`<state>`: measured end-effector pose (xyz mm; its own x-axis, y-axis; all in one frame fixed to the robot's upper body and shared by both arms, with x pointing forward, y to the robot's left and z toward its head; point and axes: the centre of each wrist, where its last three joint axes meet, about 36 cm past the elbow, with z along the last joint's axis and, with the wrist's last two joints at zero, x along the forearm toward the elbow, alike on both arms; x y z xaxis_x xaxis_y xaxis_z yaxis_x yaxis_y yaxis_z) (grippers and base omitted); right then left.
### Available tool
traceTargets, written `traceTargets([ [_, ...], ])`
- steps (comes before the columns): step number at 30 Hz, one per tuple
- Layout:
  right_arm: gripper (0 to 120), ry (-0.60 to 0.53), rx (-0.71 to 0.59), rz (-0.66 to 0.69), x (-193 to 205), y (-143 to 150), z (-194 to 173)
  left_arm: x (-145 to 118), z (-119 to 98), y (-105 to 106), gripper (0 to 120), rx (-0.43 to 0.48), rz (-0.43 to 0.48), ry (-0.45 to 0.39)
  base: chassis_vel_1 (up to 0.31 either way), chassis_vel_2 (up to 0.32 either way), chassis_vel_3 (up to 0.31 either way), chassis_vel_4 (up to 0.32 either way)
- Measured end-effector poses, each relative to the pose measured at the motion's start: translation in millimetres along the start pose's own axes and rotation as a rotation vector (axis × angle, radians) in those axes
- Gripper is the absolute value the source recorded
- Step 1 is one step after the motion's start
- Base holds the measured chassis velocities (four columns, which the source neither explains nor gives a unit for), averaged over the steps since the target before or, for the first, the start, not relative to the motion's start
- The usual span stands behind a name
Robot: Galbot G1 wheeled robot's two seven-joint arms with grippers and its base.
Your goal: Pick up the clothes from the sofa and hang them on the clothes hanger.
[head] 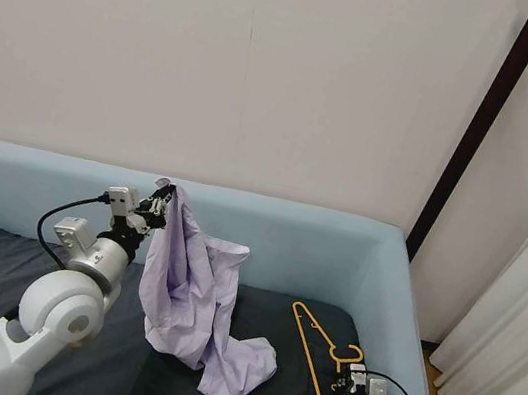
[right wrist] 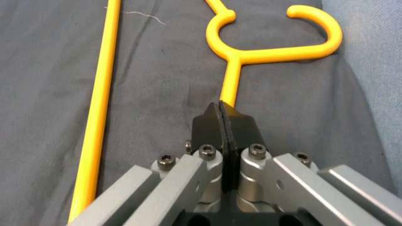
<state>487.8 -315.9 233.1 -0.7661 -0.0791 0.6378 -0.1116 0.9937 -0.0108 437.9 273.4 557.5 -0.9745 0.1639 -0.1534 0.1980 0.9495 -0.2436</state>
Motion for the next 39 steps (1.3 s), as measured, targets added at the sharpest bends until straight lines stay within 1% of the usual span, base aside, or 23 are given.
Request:
traceTargets([
  [5, 0, -0.001, 0.007, 0.014, -1, 1, -1, 0, 0, 1, 0, -0.001, -0.003, 0.0, 0.0, 0.0, 0.0, 0.0],
  [6, 7, -0.002, 0.008, 0.017, -1, 0, -2, -1, 0, 2, 0, -0.002, -0.004, 0.0, 0.0, 0.0, 0.0, 0.0],
  [7, 7, -0.002, 0.008, 0.017, -1, 0, -2, -1, 0, 2, 0, -0.002, -0.004, 0.0, 0.0, 0.0, 0.0, 0.0],
  [8, 10, -0.003, 0.009, 0.021, -1, 0, -3, -1, 0, 2, 0, -0.002, -0.005, -0.001, 0.0, 0.0, 0.0, 0.0],
  [10, 20, -0.003, 0.01, 0.027, -2, 0, -3, -2, 0, 2, 0, 0.0, -0.006, -0.001, 0.0, 0.0, 0.0, 0.0],
  [13, 32, -0.001, 0.01, 0.033, -2, 0, -3, -3, 2, 1, 0, 0.003, -0.005, 0.002, 0.0, 0.0, 0.0, 0.0],
  [14, 32, -0.001, 0.01, 0.033, -2, 0, -3, -3, 2, 1, 0, 0.003, -0.005, 0.002, 0.0, 0.0, 0.0, 0.0],
  [15, 36, 0.001, 0.01, 0.034, -3, 0, -3, -3, 3, 1, 0, 0.003, -0.005, 0.003, 0.0, 0.0, 0.0, 0.0],
  [16, 39, 0.004, 0.01, 0.035, -3, 0, -2, -4, 4, 1, 0, 0.003, -0.005, 0.004, 0.0, 0.0, 0.0, 0.0],
  [20, 41, 0.013, 0.015, 0.04, -4, 0, -1, -4, 4, 0, 0, 0.005, -0.004, 0.003, 0.0, 0.0, 0.0, 0.0],
  [22, 37, 0.019, 0.019, 0.044, -5, 0, 1, -4, 4, 0, 0, 0.005, -0.004, 0.003, 0.0, 0.0, 0.0, 0.0],
  [23, 37, 0.019, 0.019, 0.044, -5, 0, 1, -4, 4, 0, 0, 0.005, -0.004, 0.003, 0.0, 0.0, 0.0, 0.0],
  [25, 29, 0.022, 0.019, 0.046, -5, -1, 2, -4, 4, 1, 0, 0.004, -0.005, 0.003, 0.0, 0.0, 0.0, 0.0],
  [26, 22, 0.025, 0.019, 0.047, -6, -1, 2, -4, 4, 1, 0, 0.003, -0.007, 0.003, 0.0, 0.0, 0.0, 0.0],
  [27, 20, 0.027, 0.019, 0.047, -6, -1, 2, -3, 4, 1, 0, 0.002, -0.007, 0.002, 0.0, 0.0, 0.0, 0.0],
  [28, 20, 0.027, 0.019, 0.047, -6, -1, 2, -3, 4, 1, 0, 0.002, -0.007, 0.002, 0.0, 0.0, 0.0, 0.0],
  [31, 6, 0.031, 0.02, 0.047, -6, 0, 2, -3, 3, 2, 0, 0.001, -0.009, 0.001, 0.0, 0.0, 0.0, 0.0],
  [33, 4, 0.03, 0.021, 0.047, -6, 1, 2, -3, 3, 3, 0, 0.0, -0.01, 0.0, 0.0, 0.0, 0.0, 0.0],
  [37, 4, -0.007, 0.018, 0.04, -2, 2, -7, -3, 2, 3, 0, 0.0, -0.011, -0.002, 0.0, 0.0, 0.0, 0.0],
  [39, 4, -0.056, 0.005, 0.033, 2, 3, -18, -3, 2, 3, 0, -0.001, -0.012, -0.002, 0.0, 0.0, 0.0, 0.0],
])
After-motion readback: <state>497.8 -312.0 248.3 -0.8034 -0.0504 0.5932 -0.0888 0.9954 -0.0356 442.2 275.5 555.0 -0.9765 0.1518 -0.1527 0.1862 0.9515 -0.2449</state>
